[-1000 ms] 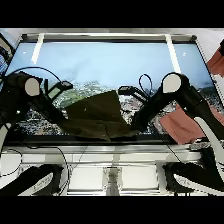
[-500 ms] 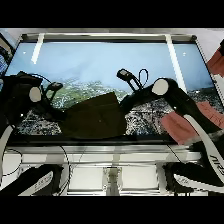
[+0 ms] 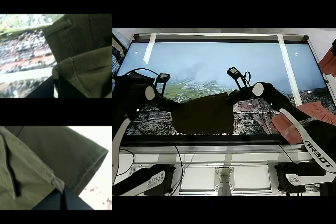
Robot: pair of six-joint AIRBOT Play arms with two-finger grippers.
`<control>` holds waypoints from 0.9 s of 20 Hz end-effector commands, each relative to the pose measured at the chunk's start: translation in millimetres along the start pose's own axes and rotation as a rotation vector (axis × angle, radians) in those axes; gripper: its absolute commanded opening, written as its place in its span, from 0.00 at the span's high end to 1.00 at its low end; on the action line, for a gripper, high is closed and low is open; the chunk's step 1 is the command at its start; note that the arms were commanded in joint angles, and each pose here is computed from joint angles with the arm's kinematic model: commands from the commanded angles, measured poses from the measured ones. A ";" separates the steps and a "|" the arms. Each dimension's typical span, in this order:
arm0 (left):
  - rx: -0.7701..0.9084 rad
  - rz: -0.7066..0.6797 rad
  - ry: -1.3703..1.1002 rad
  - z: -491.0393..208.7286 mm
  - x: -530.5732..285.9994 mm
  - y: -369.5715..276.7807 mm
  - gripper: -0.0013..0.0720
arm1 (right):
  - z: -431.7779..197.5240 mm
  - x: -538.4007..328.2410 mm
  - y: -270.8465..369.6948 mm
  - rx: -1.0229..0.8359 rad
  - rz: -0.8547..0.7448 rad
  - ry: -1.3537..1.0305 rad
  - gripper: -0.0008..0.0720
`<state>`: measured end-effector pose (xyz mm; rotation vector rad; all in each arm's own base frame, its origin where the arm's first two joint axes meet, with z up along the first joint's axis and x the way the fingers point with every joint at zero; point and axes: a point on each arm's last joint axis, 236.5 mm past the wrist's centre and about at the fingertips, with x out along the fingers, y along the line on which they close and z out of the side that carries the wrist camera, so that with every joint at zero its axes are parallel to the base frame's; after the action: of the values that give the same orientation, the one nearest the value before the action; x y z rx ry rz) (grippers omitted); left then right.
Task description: Fold the clothes and pants, and hang the long-sleeved shirts on hangers.
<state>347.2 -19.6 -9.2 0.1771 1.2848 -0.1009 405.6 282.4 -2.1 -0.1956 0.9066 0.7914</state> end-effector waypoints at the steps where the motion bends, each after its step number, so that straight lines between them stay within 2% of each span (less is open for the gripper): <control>1: -0.011 -0.007 0.045 0.7 33.4 -1.6 0.95 | 14.8 4.3 -11.9 0.010 -0.044 -0.067 0.96; 18: -0.020 0.008 -0.163 54.0 47.1 2.1 0.94 | 11.7 39.2 -37.4 0.004 -0.105 -0.091 0.96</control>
<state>402.3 -25.0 -43.5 0.1568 1.1661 -0.0919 450.2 282.0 -24.6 -0.1947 0.8055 0.6991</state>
